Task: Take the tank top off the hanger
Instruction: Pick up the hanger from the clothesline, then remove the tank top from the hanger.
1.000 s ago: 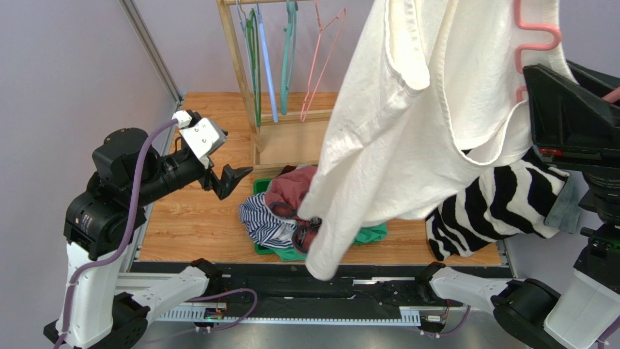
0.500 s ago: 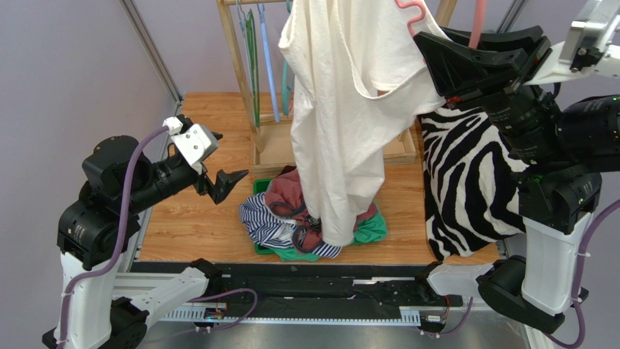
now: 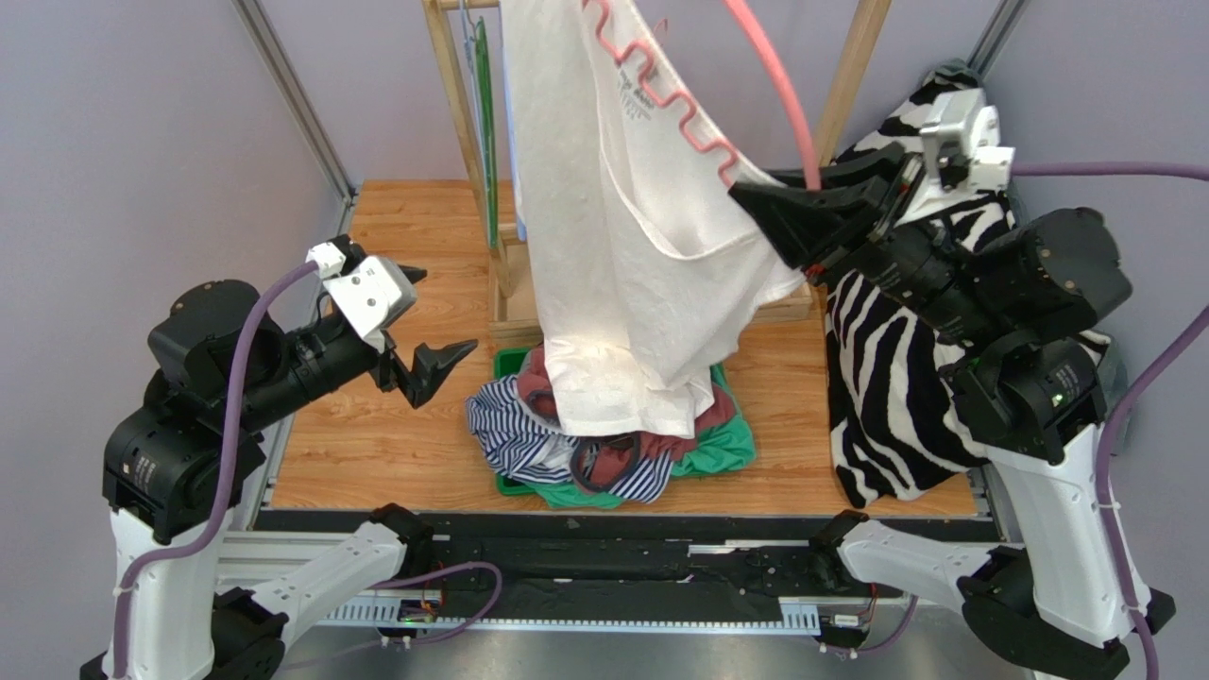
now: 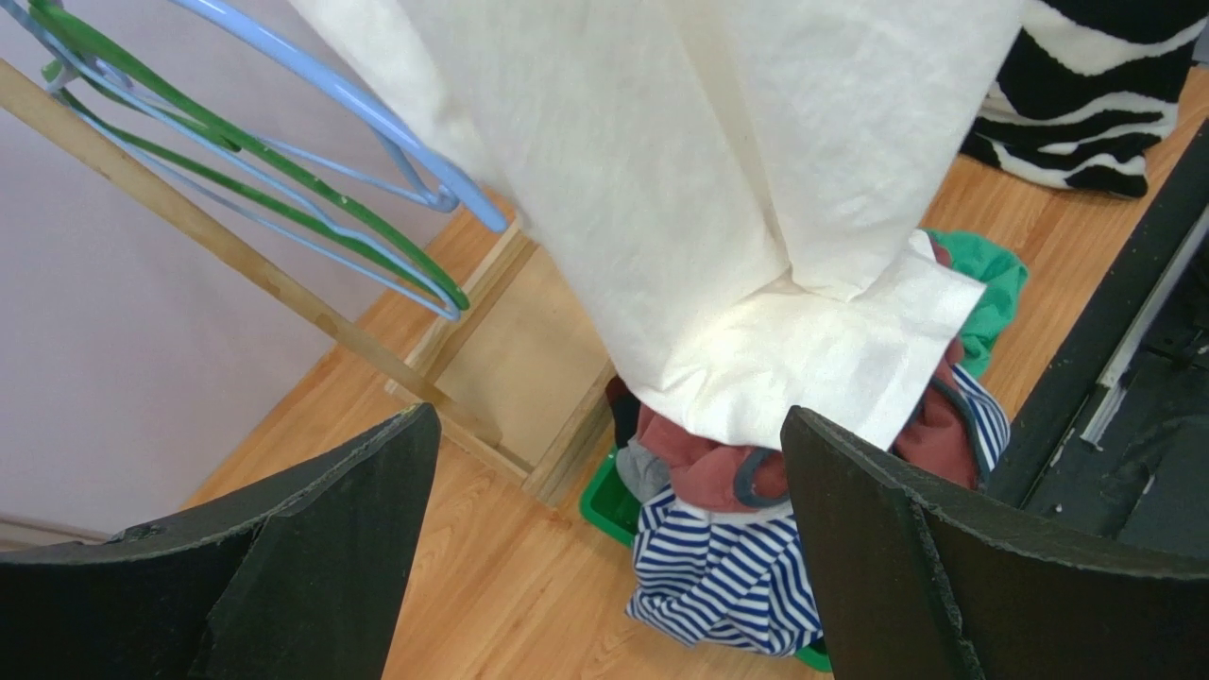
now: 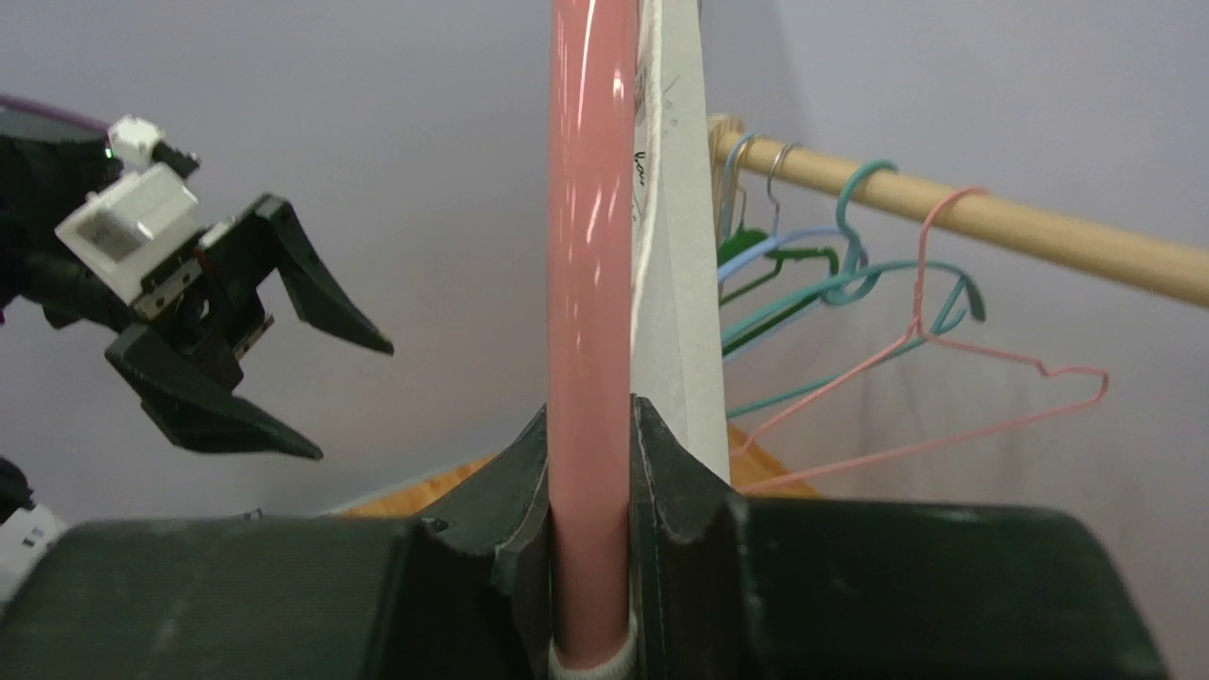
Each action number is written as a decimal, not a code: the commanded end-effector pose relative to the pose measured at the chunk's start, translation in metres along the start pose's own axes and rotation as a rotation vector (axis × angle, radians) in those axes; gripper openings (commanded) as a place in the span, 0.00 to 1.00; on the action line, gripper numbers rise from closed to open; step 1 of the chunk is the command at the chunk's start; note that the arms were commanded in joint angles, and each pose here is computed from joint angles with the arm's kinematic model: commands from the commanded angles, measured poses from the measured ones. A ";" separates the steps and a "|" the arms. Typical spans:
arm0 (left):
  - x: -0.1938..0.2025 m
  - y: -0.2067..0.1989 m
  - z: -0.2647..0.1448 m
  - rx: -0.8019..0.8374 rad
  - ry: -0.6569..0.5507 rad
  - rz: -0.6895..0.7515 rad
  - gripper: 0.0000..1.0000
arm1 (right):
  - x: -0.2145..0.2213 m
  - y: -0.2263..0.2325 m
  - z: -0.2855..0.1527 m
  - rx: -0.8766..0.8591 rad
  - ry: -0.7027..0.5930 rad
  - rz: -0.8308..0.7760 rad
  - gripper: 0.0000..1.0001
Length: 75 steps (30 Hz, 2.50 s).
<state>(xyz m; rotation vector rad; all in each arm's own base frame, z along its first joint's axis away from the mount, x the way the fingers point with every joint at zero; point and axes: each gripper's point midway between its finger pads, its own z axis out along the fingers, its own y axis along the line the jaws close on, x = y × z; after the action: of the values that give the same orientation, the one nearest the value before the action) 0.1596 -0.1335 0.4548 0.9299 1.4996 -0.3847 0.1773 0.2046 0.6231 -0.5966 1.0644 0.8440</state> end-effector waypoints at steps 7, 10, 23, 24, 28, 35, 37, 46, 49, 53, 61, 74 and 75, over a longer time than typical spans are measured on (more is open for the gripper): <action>0.009 0.036 -0.009 -0.189 0.061 0.083 0.99 | 0.079 0.031 -0.033 -0.150 0.192 0.053 0.00; -0.012 0.042 -0.016 -0.210 0.025 0.068 0.99 | 0.102 0.035 -0.043 -0.180 0.259 0.046 0.00; -0.073 -0.016 -0.040 0.125 -0.170 0.182 0.99 | 0.180 0.065 -0.087 -0.427 0.505 0.009 0.00; -0.073 -0.018 -0.040 0.140 -0.170 0.183 0.99 | 0.183 0.067 -0.088 -0.443 0.511 0.009 0.00; -0.054 -0.040 -0.028 0.291 -0.117 0.182 0.99 | 0.196 0.072 -0.091 -0.496 0.546 -0.013 0.00; -0.019 -0.061 -0.003 0.476 -0.026 0.142 0.96 | 0.200 0.080 -0.087 -0.548 0.564 -0.051 0.00; -0.018 -0.068 -0.004 0.532 -0.022 0.141 0.93 | 0.199 0.082 -0.083 -0.560 0.567 -0.056 0.00; -0.004 -0.091 -0.006 0.707 0.021 0.093 0.72 | 0.199 0.087 -0.065 -0.594 0.585 -0.099 0.00; -0.004 -0.092 -0.008 0.719 0.019 0.100 0.51 | 0.198 0.087 -0.062 -0.595 0.590 -0.113 0.00; -0.008 -0.090 -0.010 0.692 -0.003 0.117 0.11 | 0.203 0.082 -0.060 -0.572 0.601 -0.122 0.00; -0.012 -0.069 0.006 0.558 0.005 0.116 0.00 | 0.197 0.037 -0.044 -0.255 0.522 -0.186 0.43; -0.039 -0.035 0.019 0.362 -0.042 0.075 0.00 | 0.190 0.003 -0.098 0.084 0.377 -0.106 0.90; -0.042 -0.038 0.017 0.379 -0.052 0.072 0.00 | 0.199 0.007 -0.098 0.069 0.392 -0.090 0.89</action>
<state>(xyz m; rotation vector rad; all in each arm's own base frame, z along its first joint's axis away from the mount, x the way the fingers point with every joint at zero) 0.1411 -0.1795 0.4491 1.3101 1.4620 -0.6426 0.1585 0.1886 0.4215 -0.8726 1.3381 0.5777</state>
